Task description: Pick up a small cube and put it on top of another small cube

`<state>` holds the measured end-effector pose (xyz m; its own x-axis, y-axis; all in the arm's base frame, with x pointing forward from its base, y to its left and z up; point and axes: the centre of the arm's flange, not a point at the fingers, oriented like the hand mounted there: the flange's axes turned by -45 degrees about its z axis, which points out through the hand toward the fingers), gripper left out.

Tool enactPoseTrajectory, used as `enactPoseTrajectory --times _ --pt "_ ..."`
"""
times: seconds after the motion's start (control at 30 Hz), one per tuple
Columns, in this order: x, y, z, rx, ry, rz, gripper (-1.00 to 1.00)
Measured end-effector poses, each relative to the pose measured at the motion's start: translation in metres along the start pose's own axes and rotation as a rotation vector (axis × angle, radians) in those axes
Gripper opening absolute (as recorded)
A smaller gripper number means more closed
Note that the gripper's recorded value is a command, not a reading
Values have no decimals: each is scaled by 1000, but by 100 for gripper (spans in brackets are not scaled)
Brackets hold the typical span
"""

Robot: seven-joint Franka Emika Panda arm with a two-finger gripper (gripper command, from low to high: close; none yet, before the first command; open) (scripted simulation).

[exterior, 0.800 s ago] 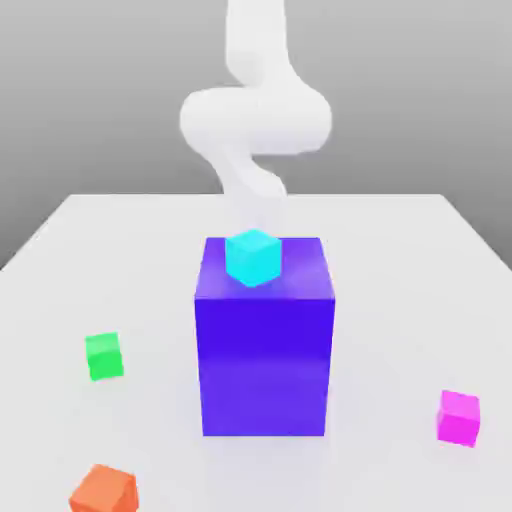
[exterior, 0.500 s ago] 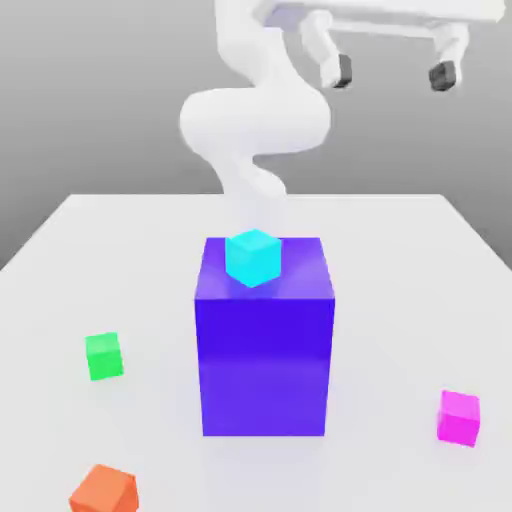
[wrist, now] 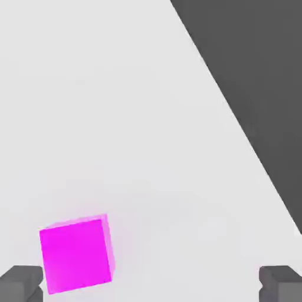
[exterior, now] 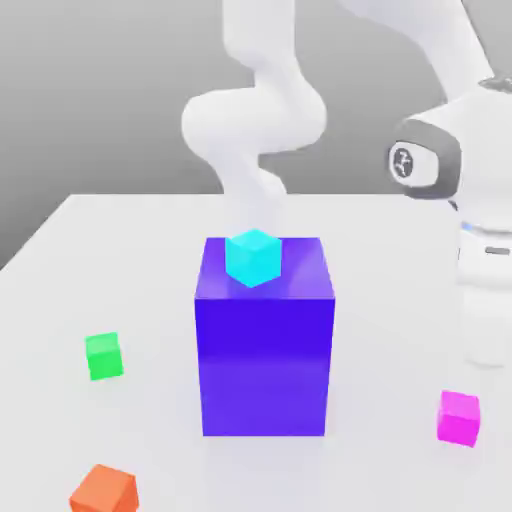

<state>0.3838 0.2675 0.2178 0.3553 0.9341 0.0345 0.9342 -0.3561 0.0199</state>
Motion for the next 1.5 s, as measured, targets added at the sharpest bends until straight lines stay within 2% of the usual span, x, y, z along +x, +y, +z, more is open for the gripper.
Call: enactPoseTrajectory --times 0.2,0.23,0.47,0.63,0.73,0.83,0.97,1.13,1.37,1.5 --pt "-2 -17 80 21 -34 -61 0" --pt "-3 -17 88 21 -34 -61 -100" --pt "-3 -18 87 21 -35 -62 -100" --pt "0 -16 34 20 -33 -63 -100" --pt "5 18 -6 -38 26 -86 -100" --pt "-21 77 -50 -118 70 -80 -100" --pt "-103 156 -99 -212 81 -15 -100" --pt "-263 189 -104 -207 -2 134 -100" --pt "-445 140 -87 -123 -53 305 -100" --pt "-513 78 -63 -45 -44 412 -100"
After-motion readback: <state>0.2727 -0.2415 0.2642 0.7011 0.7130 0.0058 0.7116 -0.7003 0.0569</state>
